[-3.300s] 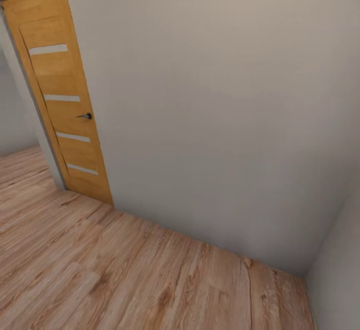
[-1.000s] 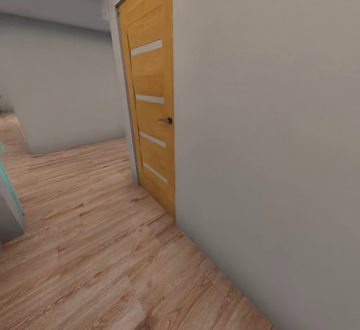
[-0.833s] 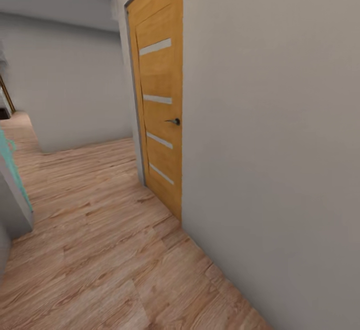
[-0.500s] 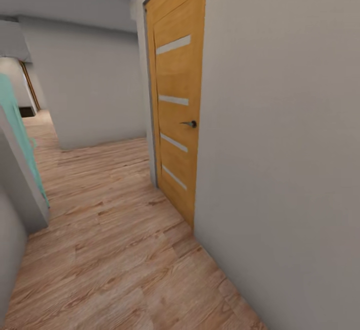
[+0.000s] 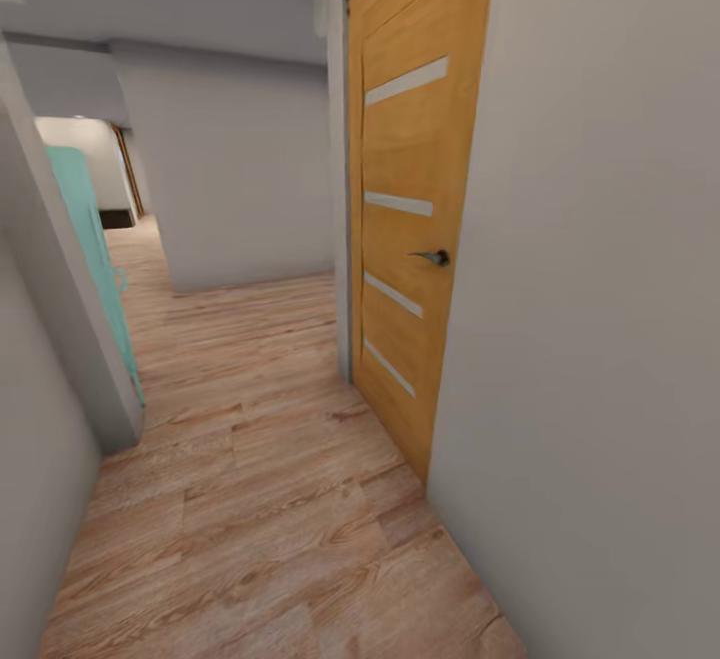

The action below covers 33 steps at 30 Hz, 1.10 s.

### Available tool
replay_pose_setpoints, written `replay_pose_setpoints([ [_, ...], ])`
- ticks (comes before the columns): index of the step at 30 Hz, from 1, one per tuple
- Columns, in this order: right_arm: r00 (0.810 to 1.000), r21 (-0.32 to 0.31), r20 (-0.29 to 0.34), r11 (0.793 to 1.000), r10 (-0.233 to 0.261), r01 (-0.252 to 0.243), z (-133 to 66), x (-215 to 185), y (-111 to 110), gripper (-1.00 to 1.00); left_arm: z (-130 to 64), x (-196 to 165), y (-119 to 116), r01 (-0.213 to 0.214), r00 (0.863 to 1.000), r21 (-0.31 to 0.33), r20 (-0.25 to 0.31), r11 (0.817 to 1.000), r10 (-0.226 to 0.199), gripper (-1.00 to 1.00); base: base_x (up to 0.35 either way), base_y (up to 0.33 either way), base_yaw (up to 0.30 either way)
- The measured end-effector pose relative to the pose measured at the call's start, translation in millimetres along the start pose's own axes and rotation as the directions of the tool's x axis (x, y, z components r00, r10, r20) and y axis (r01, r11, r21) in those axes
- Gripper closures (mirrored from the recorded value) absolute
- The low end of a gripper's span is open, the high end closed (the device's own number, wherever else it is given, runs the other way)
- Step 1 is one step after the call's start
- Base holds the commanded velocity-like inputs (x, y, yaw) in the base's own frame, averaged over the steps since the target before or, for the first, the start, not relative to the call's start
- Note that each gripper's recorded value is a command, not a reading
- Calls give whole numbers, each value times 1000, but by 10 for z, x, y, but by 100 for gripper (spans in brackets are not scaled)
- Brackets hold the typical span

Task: Move the two storage containers from the living room to the garage. In the garage, place one container on the floor and stack the other container on top of it (either order is fine).

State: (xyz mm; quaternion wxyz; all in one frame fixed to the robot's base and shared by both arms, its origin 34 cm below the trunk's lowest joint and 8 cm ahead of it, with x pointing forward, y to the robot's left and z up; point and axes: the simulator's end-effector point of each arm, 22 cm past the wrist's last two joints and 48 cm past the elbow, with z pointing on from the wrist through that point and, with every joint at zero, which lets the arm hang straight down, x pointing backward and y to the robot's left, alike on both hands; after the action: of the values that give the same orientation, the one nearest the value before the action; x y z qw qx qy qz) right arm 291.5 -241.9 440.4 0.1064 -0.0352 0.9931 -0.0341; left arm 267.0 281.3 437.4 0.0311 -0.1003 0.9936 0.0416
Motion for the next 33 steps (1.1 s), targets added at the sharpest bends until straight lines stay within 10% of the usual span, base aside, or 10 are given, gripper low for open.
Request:
replay_pose_setpoints([
  [33,1000,1,1,1000,0,0,1,-5,-6,-100,0,0,0,0,1000,0,0,1000,0,-100,321,0,268],
])
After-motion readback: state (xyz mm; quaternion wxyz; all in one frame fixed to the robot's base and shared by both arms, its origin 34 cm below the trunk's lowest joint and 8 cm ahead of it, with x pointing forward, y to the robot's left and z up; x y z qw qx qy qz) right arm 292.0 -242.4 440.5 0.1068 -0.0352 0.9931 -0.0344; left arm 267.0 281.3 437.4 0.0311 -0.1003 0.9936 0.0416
